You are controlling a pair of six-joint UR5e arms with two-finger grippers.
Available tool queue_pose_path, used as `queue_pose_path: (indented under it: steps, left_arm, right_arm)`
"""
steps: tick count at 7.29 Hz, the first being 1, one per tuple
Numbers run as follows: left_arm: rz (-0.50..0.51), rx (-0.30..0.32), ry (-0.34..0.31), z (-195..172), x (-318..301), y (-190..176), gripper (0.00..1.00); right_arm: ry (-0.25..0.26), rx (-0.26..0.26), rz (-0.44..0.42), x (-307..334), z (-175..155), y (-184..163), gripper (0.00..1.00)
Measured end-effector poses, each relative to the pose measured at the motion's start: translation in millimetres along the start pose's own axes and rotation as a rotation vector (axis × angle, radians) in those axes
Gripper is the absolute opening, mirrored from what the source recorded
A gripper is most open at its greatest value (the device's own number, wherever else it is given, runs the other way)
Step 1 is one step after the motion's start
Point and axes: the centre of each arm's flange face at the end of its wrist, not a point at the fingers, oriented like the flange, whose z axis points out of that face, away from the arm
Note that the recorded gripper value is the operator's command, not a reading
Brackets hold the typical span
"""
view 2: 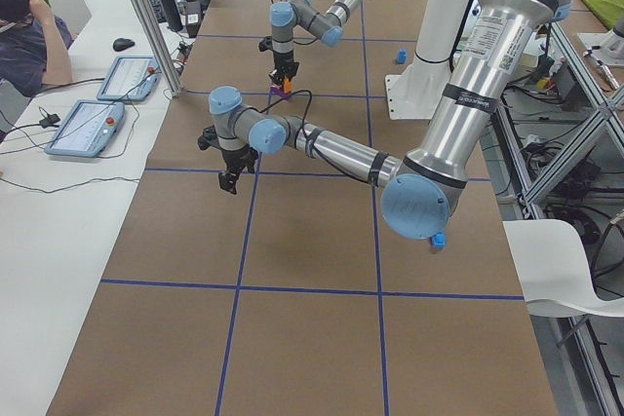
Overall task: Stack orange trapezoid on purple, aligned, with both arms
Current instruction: 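Lower and align the orange block onto the purple block with the right gripper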
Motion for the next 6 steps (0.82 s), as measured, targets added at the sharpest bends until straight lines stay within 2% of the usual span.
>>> queue_pose_path:
  steps: [1,4,6]
  left_arm:
    - [0.0,0.0,0.0,0,0,0,1.0]
    - [-0.001,-0.004,0.0,2,0,1,1.0]
    - [-0.002,-0.007,0.0,3,-2,2,1.0]
  right_arm:
    - [0.0,0.001,-0.003,0,1,0,1.0]
    - [-0.035,-0.005,-0.025,-3,-4,1,1.0]
    - [-0.068,-0.017,-0.03,-8,-27,0,1.0]
